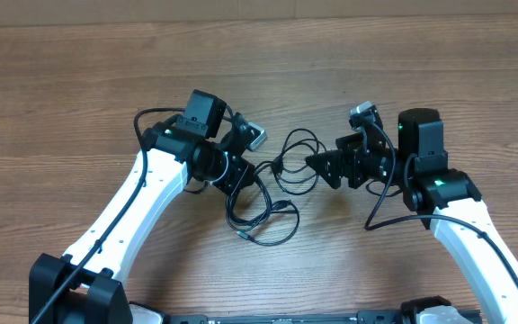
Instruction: Untangle cables
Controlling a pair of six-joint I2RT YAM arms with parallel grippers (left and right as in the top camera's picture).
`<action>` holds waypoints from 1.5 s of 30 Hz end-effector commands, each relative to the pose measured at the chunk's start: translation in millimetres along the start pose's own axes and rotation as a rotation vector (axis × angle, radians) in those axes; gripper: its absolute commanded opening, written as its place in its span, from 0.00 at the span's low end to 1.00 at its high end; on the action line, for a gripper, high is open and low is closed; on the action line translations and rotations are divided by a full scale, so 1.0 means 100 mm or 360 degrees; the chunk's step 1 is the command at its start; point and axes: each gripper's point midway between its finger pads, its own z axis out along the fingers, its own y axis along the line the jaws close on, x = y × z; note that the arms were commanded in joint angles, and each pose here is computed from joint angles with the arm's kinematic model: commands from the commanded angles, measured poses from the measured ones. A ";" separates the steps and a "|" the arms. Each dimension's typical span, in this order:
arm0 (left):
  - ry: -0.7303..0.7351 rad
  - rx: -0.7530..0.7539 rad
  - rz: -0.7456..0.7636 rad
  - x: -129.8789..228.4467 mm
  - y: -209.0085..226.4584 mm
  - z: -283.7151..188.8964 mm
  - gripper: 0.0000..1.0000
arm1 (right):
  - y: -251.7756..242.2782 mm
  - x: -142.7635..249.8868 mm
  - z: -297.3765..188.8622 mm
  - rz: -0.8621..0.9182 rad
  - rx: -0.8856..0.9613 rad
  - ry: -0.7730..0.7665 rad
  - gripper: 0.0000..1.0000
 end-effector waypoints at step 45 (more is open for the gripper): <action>-0.0685 0.0633 -0.0791 -1.19 -0.31 -0.52 0.04 | 0.34 0.12 -0.09 0.0091 -0.0267 0.0103 0.75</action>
